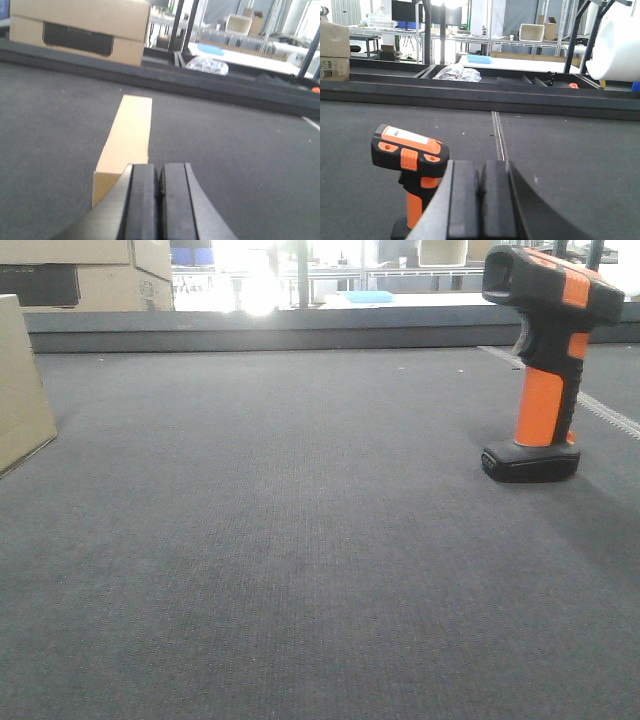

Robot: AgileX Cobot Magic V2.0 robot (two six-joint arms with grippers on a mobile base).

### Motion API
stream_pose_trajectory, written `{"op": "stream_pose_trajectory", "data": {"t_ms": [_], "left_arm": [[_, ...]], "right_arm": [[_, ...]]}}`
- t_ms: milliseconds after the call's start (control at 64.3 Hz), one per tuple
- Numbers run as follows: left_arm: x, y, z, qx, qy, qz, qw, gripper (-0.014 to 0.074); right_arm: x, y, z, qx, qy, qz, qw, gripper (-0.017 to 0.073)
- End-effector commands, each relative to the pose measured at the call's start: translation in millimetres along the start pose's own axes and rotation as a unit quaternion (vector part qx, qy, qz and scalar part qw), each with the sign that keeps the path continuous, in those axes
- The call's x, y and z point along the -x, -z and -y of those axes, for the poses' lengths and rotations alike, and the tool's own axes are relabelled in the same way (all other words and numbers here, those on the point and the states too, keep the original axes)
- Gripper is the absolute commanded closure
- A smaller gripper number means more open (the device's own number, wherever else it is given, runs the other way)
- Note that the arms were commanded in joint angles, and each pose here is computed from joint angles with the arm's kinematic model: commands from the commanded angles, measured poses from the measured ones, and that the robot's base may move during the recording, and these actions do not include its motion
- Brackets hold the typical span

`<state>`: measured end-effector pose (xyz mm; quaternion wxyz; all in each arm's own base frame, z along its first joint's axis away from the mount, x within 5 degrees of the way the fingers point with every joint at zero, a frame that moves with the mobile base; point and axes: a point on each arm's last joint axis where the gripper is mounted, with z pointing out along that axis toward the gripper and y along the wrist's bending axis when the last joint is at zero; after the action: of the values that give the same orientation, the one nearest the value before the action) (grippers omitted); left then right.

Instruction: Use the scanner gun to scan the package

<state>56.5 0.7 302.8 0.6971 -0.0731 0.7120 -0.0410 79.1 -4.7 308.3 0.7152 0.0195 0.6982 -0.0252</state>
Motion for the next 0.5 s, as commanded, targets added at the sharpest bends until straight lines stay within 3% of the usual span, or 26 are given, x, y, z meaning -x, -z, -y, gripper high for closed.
{"op": "stream_pose_trajectory", "data": {"t_ms": [0,295,451,482], "left_arm": [[0,6,0.0,-0.001,-0.001,0.022,1.000,0.0705],[1,14,0.6,-0.004,-0.002,0.037,0.999,0.0705],[1,14,0.6,-0.004,-0.002,0.039,0.999,0.0705],[1,14,0.6,-0.004,-0.002,0.039,0.999,0.0705]], "right_arm": [[5,4,0.5,-0.004,0.007,0.016,1.000,0.0713],[7,22,-1.1,0.001,0.007,0.039,0.999,0.0713],[9,25,-4.5,0.026,-0.079,0.049,0.995,0.0713],[9,26,-5.4,0.034,-0.085,0.051,0.994,0.0713]]}}
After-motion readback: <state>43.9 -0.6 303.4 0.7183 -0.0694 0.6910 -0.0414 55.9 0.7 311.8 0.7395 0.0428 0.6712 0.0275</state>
